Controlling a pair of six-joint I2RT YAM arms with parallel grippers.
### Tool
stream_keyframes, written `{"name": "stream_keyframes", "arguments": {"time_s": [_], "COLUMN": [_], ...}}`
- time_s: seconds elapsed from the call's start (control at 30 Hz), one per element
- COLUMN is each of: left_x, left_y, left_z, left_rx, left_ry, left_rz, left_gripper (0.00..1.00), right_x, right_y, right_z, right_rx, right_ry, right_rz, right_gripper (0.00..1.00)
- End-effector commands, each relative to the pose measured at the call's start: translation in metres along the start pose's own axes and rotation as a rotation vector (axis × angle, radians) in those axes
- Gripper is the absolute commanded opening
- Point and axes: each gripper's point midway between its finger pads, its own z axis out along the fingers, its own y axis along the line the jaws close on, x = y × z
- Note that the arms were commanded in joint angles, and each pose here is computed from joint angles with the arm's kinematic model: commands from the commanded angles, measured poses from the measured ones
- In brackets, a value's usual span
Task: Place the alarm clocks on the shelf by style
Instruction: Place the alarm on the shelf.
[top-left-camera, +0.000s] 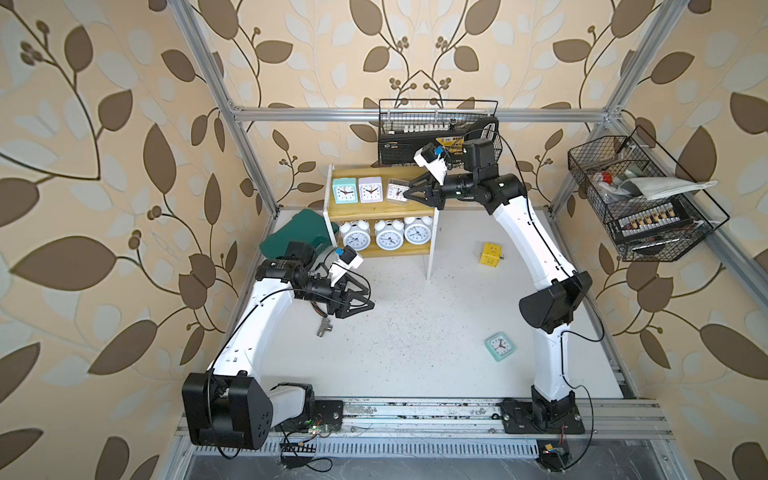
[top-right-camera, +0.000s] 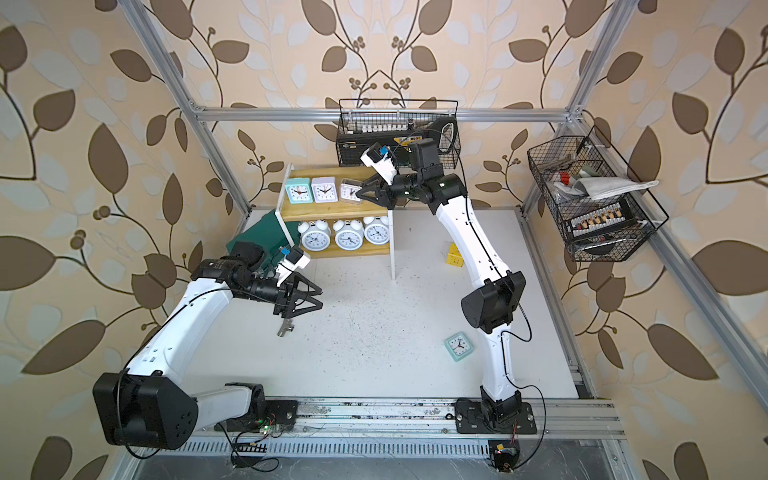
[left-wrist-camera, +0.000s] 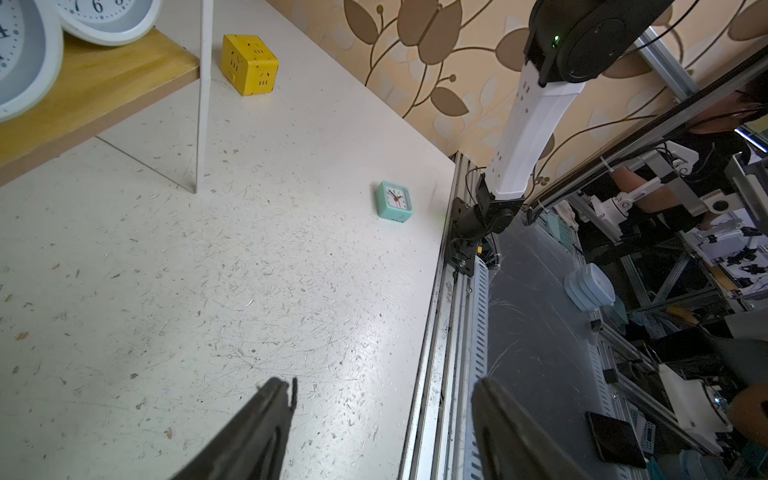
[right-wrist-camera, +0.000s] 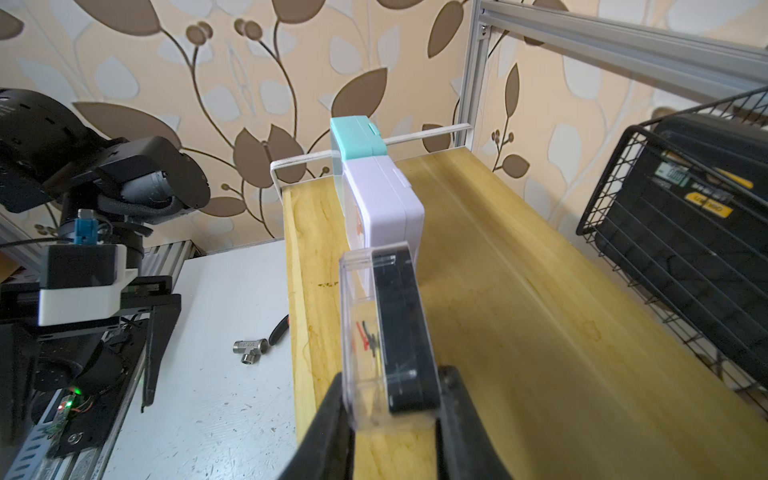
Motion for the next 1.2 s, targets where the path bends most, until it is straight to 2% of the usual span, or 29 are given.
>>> {"name": "stream_keyframes", "arguments": {"time_s": [0.0, 0.3, 0.47, 0.57, 0.7, 0.83, 0.97, 1.17], "left_x": [-0.003, -0.004, -0.004, -0.004, -0.004, -0.004, -0.004, -0.005], "left_y": [-0.008, -0.008, -0.008, -0.008, -0.008, -0.008, -0.007, -0.007], "left_z": [-0.004, -0.008, -0.010, -0.010, -0.011, -0.011, -0.011, -0.011], "left_rx": [0.016, 0.018, 0.017, 0.016, 0.016, 0.020, 0.024, 0.023], "left_ry": [-0.036, -0.055, -0.064, -0.067, -0.072, -0.074, -0.077, -0.076], "left_rz": [0.023, 0.020, 0.019, 0.018, 0.019, 0.017, 0.015, 0.011], "left_gripper": [0.72, 0.72, 0.72, 0.72, 0.72, 0.72, 0.72, 0.73], "right_x": [-0.009, -0.008, -0.009, -0.012, -0.016, -0.024, -0.031, -0.029], "right_y": [-0.007, -0.008, -0.006, -0.005, -0.006, -0.004, -0.001, -0.010], "right_z": [0.005, 0.013, 0.014, 0.012, 0.008, -0.001, -0.014, -0.044], "right_rx": [0.036, 0.044, 0.037, 0.042, 0.063, 0.093, 0.131, 0.293], "right_ry": [-0.025, -0.025, -0.028, -0.034, -0.041, -0.052, -0.060, -0.072], "right_rz": [-0.025, -0.028, -0.032, -0.036, -0.032, -0.024, 0.009, 0.128], "right_gripper": [0.22, 0.25, 0.31, 0.40, 0.60, 0.70, 0.77, 0.79]}}
